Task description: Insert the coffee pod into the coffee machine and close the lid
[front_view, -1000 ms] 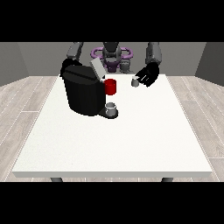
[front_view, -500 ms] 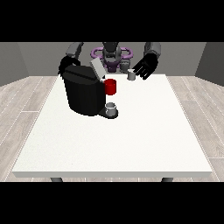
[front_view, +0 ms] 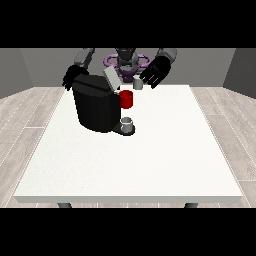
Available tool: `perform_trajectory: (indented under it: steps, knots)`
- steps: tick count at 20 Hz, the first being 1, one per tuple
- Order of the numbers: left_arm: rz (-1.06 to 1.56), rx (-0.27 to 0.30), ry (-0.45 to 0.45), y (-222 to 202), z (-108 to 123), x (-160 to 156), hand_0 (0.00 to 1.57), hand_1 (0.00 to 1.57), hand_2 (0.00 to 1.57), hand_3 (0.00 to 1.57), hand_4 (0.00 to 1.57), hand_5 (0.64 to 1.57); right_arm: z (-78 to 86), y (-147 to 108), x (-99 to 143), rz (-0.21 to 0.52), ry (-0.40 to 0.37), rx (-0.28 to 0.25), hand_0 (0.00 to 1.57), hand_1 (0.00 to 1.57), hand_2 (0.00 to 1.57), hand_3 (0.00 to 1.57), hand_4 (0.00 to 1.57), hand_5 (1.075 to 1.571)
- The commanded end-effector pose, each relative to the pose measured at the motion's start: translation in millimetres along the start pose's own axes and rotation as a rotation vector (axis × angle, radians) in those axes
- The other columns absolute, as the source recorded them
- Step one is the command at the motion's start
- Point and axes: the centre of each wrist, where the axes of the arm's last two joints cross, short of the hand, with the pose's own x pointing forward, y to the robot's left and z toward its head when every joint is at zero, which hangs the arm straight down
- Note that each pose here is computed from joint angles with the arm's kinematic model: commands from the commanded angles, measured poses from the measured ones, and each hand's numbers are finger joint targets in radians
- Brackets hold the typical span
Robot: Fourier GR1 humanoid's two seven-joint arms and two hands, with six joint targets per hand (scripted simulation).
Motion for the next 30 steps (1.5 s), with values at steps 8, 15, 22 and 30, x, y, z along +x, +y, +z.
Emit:
perform_trajectory:
  steps: [8, 15, 22, 30]
  knots:
    - [-0.034, 0.022, -0.036, -1.4, -6.8, 14.9, 1.26, 1.26, 1.30, 1.24, 0.49, 1.571, -6.6, -18.1, 6.0, -0.002, -0.056, -0.034, 0.00, 0.00, 0.00, 0.00, 0.52, 1.571]
    - [-0.013, -0.015, -0.003, -4.8, -16.6, 32.9, 1.30, 1.30, 1.33, 1.23, 0.50, 1.571, -5.5, -7.6, 8.6, -0.008, -0.036, -0.007, 0.00, 0.00, 0.00, 0.00, 0.52, 1.571]
    - [-0.045, 0.010, -0.023, -4.2, -13.6, 24.3, 1.21, 1.21, 1.26, 1.19, 0.50, 1.571, -5.7, -21.0, 11.7, -0.025, -0.072, -0.025, 0.00, 0.00, 0.00, 0.00, 0.51, 1.571]
    - [-0.039, -0.006, -0.050, -0.9, -13.9, 22.0, 1.20, 1.20, 1.28, 1.21, 0.52, 1.571, -12.7, -13.2, 24.4, -0.016, -0.077, -0.028, 0.00, 0.00, 0.00, 0.00, 0.45, 1.571]
